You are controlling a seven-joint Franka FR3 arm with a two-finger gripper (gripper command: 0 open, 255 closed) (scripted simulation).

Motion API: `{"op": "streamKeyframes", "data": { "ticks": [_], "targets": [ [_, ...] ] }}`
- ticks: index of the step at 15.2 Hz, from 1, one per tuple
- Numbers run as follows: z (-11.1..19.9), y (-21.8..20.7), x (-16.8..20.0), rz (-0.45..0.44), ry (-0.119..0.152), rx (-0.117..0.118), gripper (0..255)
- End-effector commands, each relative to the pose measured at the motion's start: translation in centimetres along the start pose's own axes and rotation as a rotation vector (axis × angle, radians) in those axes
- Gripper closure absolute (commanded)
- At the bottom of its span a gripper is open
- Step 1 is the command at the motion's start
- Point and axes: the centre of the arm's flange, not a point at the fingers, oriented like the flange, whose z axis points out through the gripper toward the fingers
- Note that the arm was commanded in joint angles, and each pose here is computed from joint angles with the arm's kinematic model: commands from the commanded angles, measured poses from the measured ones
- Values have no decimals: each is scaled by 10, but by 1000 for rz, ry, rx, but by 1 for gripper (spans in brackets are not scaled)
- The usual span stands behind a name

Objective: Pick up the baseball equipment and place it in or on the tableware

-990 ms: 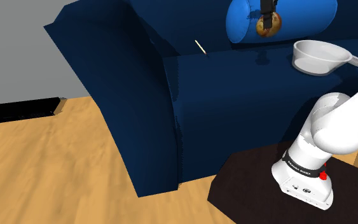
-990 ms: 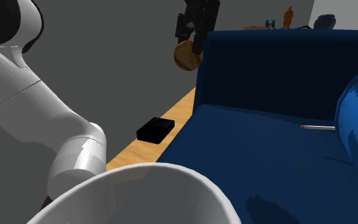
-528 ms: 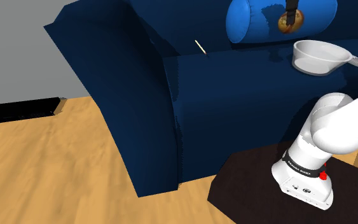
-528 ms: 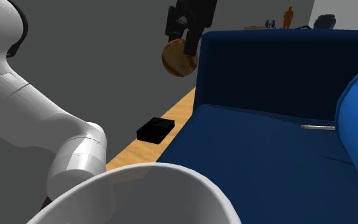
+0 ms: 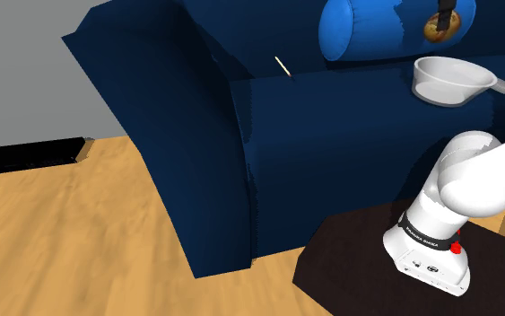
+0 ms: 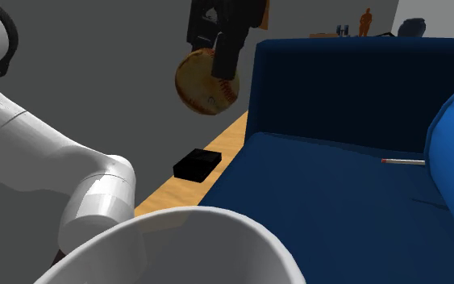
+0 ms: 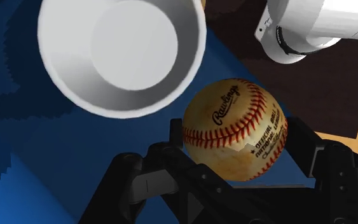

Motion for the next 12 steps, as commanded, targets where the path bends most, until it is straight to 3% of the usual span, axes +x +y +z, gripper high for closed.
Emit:
{"op": "streamKeyframes", "data": {
  "ticks": [1, 12],
  "targets": [
    [7, 24, -14, -1, 0, -1, 255],
    [43, 127, -87, -1, 0, -1, 255]
  ]
}}
